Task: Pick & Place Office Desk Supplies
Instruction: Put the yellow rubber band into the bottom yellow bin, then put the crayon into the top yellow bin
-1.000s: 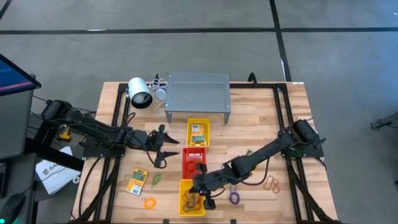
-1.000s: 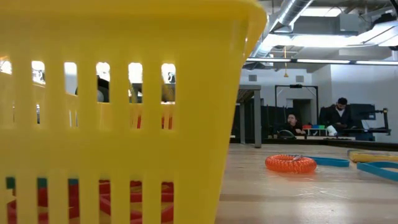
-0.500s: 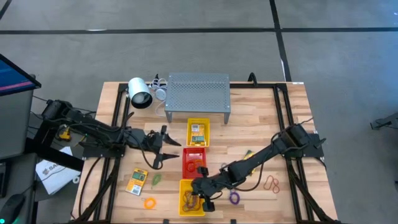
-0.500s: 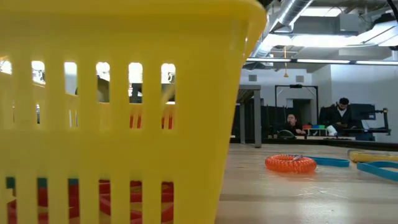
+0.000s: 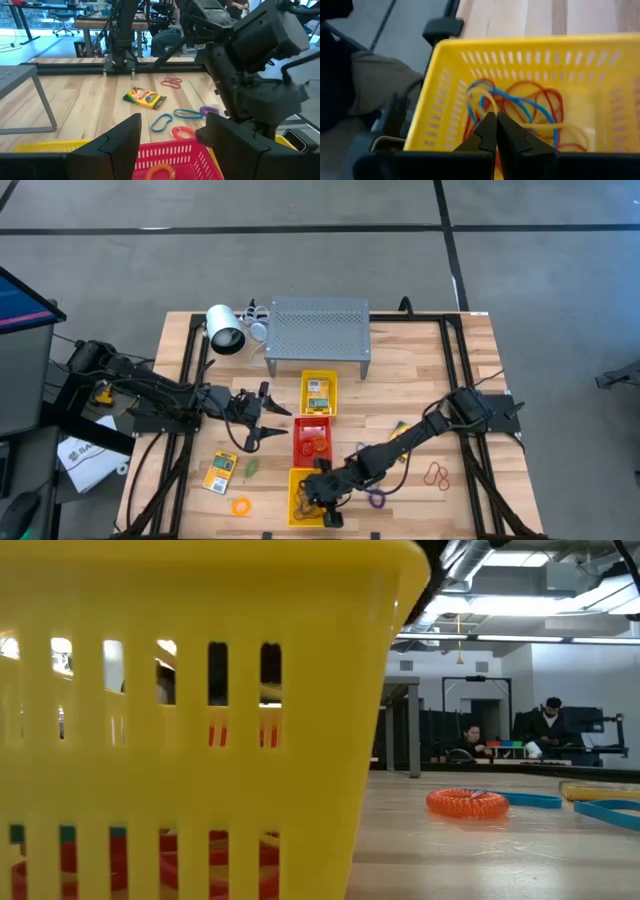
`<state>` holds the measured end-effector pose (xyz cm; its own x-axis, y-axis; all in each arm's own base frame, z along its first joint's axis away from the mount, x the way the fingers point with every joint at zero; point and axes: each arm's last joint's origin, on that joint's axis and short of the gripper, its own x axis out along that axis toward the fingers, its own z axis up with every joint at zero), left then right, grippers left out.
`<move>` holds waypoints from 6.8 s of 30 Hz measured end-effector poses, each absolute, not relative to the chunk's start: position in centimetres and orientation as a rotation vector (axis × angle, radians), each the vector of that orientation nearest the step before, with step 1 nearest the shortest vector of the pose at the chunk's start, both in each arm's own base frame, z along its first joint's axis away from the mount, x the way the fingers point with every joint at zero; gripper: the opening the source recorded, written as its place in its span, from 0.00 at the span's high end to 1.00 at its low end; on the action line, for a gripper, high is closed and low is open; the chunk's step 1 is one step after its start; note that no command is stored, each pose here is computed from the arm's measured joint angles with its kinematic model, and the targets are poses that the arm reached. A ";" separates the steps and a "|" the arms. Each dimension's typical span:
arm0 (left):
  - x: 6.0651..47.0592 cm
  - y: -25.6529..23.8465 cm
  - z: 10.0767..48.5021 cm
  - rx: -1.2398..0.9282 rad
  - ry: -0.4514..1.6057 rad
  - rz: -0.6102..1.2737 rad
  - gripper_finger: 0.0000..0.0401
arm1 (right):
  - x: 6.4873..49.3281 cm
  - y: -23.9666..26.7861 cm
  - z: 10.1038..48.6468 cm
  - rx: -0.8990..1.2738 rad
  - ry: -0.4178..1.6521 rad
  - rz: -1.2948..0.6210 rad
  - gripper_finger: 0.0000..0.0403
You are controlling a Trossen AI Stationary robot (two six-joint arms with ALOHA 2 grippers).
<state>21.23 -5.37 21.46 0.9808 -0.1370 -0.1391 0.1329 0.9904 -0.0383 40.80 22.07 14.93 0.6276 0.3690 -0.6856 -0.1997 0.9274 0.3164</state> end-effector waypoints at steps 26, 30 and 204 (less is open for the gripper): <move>21.2 -5.4 21.4 -0.028 0.144 -0.135 0.46 | 41.9 20.6 15.1 0.309 0.859 0.343 0.47; 21.2 -5.4 21.4 -0.028 0.145 -0.135 0.46 | 41.9 20.2 15.0 0.307 0.880 0.329 0.42; 15.4 -3.6 25.3 -0.151 0.085 -0.157 0.46 | 30.8 21.8 12.0 -0.185 1.848 -0.701 0.68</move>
